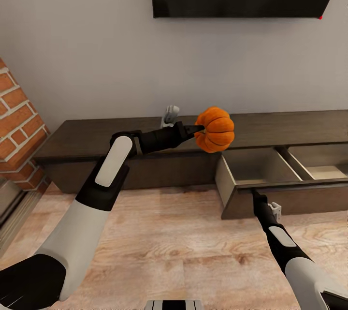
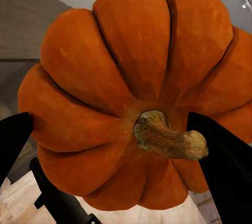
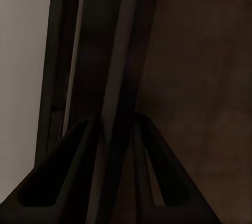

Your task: Place each of the two pumpkins and all three candles from the living room inside a cabinet in the living room (use any cabinet), then make sure every cabinet is closed, and position the cauldron so it is next to a table in the living room.

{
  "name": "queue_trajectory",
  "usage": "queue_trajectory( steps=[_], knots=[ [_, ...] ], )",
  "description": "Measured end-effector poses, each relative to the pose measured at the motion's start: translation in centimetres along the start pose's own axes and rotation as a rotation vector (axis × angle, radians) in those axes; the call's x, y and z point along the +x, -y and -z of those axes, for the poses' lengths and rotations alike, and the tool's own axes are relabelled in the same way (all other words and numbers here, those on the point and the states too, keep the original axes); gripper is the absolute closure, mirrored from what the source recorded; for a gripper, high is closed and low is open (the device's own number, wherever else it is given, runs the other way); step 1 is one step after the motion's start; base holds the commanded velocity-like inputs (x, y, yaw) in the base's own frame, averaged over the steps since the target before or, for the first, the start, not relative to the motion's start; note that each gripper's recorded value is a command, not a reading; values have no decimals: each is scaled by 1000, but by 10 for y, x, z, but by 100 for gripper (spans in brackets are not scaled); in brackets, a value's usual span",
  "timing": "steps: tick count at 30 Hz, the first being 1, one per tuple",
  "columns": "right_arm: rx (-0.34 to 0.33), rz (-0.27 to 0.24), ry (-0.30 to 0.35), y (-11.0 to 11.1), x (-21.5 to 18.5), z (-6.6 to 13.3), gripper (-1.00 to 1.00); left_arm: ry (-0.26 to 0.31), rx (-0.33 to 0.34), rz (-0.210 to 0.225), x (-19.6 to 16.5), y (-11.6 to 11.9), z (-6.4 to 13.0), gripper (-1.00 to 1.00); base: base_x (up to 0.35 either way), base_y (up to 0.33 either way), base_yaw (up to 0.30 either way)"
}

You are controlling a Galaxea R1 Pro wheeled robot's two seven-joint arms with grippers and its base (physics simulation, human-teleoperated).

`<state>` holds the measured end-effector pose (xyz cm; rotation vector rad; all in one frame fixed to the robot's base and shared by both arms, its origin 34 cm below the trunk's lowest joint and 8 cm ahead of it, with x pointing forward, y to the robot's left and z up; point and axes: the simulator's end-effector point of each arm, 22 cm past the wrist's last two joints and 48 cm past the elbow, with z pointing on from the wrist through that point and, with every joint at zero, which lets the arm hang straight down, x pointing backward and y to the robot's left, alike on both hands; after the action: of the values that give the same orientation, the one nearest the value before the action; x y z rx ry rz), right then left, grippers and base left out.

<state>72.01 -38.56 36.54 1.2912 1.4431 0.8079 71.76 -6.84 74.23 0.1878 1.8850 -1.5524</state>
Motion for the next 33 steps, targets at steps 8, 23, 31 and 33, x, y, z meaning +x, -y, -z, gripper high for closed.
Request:
queue_trajectory(
  steps=[8,23,31,33],
  knots=[
    [0,-1,0,0,0,0,100,0,2,1,0,1,0,100,-29,0,0],
    [1,-2,1,0,0,0,100,0,2,1,0,1,0,100,-47,0,0],
    [4,-3,1,0,-1,-2,100,0,2,2,0,0,0,100,-99,0,0],
    [6,-4,0,-1,-1,-3,100,0,1,2,0,0,0,100,-26,0,0]
  ],
)
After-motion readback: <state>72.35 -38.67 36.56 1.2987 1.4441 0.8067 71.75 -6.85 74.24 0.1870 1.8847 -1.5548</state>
